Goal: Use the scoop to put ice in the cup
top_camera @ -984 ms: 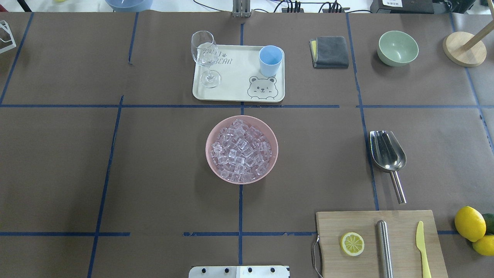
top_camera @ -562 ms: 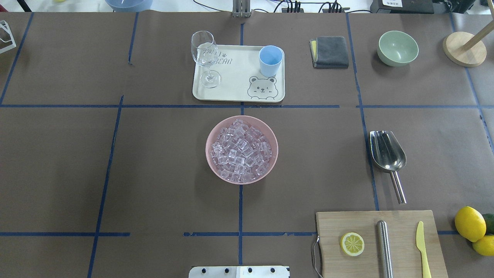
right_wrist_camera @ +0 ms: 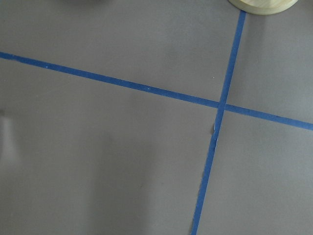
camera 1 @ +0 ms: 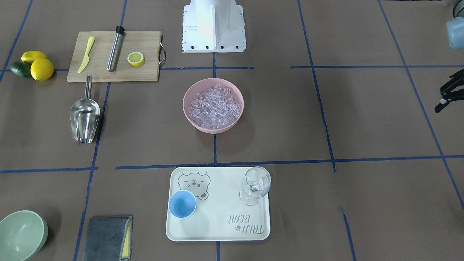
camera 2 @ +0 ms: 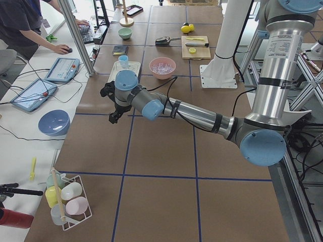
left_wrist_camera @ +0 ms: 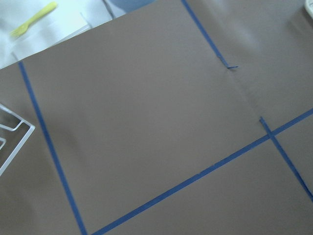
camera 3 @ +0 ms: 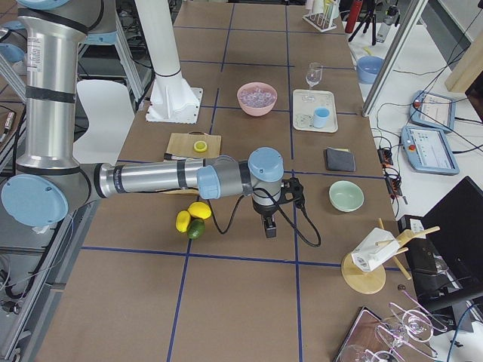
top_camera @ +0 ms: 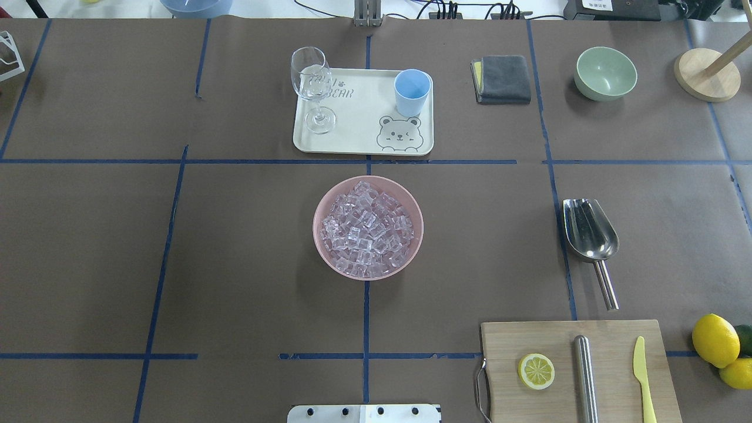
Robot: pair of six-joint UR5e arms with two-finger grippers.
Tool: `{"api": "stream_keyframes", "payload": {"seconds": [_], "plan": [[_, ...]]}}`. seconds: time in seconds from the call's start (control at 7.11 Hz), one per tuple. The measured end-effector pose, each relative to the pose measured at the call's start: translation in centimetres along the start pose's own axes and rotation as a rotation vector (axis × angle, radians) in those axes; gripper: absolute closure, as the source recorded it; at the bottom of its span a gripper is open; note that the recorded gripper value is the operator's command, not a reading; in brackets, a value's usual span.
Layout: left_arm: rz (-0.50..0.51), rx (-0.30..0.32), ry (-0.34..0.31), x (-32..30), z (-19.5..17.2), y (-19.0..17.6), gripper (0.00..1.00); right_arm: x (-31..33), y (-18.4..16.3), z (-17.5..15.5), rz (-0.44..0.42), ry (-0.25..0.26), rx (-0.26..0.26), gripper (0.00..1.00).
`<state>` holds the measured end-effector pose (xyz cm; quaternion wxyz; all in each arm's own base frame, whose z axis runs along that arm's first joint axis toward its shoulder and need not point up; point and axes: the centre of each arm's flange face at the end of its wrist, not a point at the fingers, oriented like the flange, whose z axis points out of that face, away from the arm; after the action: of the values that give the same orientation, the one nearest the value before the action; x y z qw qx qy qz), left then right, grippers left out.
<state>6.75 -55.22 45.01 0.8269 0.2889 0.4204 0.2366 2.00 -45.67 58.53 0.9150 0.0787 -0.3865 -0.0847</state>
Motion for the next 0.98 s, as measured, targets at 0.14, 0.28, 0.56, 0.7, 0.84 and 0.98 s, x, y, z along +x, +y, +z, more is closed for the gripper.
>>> {"api": "stream_keyframes", "payload": {"seconds": [0.14,0.28,0.56,0.7,0.84,0.98], "plan": [[0.096,0.030,0.047,3.0,2.3,-0.8,0.00,-0.6,-0.4,0.2,0.008,-0.005,-0.002,0.00],[0.189,0.058,0.098,6.0,4.4,-1.4,0.00,-1.0,-0.6,0.2,0.011,-0.007,-0.003,0.00],[0.370,0.128,0.173,13.0,8.9,-2.9,0.00,-1.5,-0.8,0.0,0.008,-0.009,0.001,0.00],[0.467,0.190,0.187,17.7,11.8,-4.0,0.00,-1.8,-0.9,-0.2,0.004,-0.010,0.005,0.00],[0.534,0.240,0.206,22.7,14.6,-4.8,0.00,-1.9,-0.9,-0.3,0.001,-0.010,0.007,0.00],[0.571,0.254,0.235,26.7,17.1,-4.7,0.00,-2.5,-1.0,-0.4,-0.006,-0.014,0.010,0.00]]}}
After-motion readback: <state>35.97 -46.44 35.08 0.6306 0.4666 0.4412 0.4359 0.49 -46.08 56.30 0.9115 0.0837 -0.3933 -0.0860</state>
